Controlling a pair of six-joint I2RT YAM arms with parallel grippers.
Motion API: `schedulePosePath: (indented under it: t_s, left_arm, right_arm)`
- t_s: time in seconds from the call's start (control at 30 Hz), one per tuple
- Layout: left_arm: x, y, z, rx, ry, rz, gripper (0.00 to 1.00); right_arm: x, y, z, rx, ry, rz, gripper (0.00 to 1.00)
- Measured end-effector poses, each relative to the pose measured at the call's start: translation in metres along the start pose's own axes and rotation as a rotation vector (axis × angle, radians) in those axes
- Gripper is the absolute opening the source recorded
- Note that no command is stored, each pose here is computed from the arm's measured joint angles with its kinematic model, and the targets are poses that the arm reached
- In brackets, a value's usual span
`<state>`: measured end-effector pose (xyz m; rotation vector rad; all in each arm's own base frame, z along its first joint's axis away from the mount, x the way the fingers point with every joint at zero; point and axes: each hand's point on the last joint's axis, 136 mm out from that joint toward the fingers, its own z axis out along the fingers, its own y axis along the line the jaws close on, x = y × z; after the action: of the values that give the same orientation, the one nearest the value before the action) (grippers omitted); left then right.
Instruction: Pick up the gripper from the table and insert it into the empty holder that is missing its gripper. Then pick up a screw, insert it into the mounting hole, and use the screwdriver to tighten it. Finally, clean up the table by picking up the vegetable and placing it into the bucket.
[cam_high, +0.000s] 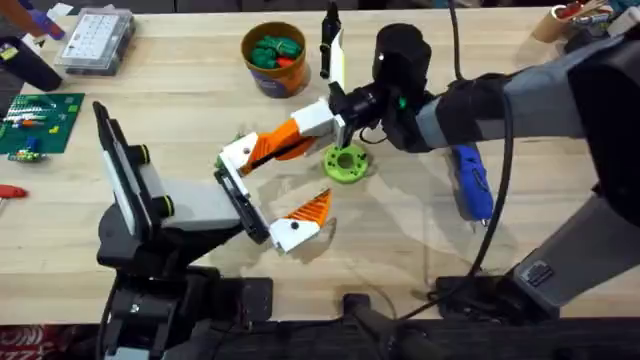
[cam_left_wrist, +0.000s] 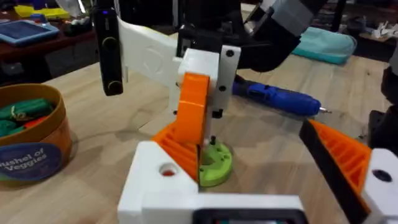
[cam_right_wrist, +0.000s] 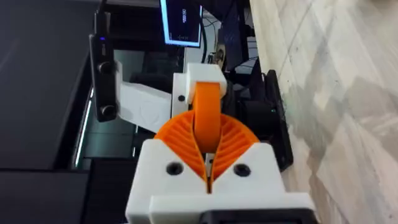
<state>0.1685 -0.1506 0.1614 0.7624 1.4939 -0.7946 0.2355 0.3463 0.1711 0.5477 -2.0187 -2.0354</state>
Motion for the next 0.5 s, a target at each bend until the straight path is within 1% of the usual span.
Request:
schedulePosePath:
  t_s: [0.5]
  left_arm:
    - [0.0001, -0.0005, 0.0, 0.003, 0.0, -0.001, 0.986]
  right_arm:
    - [0.001, -0.0019, -0.0016, 0.0, -0.022, -0.022, 0.014]
